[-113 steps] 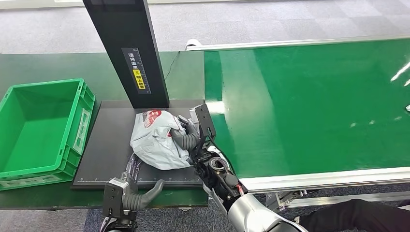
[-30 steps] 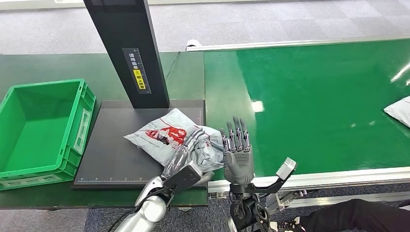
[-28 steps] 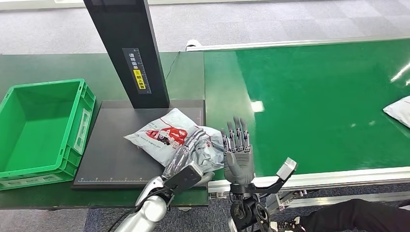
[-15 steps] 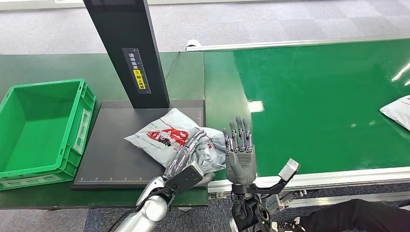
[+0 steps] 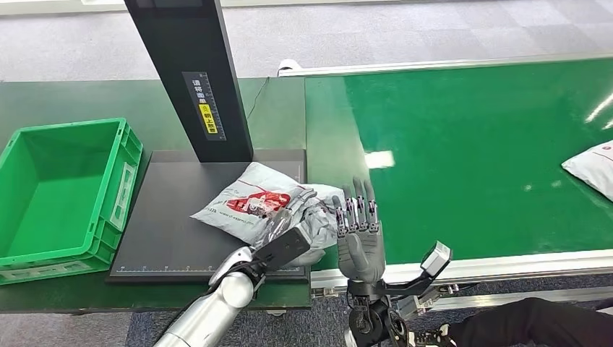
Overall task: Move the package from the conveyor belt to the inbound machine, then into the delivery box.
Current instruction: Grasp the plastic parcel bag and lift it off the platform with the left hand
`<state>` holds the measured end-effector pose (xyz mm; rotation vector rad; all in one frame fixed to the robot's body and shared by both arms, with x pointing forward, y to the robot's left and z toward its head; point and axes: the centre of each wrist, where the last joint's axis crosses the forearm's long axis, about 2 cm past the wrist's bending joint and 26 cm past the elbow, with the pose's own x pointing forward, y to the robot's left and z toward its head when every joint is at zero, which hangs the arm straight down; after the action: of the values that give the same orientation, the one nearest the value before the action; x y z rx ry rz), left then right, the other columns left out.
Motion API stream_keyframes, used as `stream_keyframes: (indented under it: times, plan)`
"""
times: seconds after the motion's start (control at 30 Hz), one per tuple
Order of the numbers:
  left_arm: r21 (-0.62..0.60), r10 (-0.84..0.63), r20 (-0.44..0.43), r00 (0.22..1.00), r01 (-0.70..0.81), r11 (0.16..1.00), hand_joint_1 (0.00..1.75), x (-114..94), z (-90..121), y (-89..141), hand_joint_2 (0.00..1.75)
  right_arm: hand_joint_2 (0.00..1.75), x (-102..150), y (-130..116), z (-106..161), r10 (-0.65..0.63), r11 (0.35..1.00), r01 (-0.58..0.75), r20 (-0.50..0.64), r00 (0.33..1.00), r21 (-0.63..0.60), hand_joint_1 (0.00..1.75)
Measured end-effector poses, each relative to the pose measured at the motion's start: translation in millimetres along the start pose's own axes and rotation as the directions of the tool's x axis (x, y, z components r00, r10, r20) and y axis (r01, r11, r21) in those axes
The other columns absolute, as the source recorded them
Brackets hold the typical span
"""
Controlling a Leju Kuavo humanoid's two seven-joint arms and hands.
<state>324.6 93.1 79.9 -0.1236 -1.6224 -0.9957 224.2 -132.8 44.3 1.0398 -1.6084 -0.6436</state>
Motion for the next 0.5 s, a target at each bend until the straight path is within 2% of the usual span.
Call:
stream_keyframes:
  times: [0.03,0.07,0.1,0.23,0.5]
  plan:
    - [-0.004,-0.013,-0.029,1.000,0.013,1.000,1.35,-3,-1,3,1.75,1.75,0,0,0,-0.010,1.000,0.010,-0.003,1.000,0.008,0.00]
    - [-0.010,-0.023,-0.050,0.998,0.022,1.000,1.62,-6,-1,5,1.75,1.75,-1,1,-1,-0.016,1.000,0.016,-0.005,1.000,0.013,0.00]
    - [-0.014,-0.031,-0.063,0.998,0.031,0.999,1.69,-10,0,8,1.75,1.75,-1,1,-2,-0.018,1.000,0.018,-0.007,1.000,0.015,0.00]
    - [-0.016,-0.071,-0.094,0.993,0.070,0.997,1.72,-19,2,14,1.75,1.75,-4,1,-4,-0.019,1.000,0.020,-0.018,1.000,0.021,0.00]
    - [-0.020,-0.130,-0.131,0.983,0.129,0.991,1.70,-23,2,21,1.75,1.75,-7,1,-7,-0.014,0.999,0.015,-0.040,0.999,0.032,0.00]
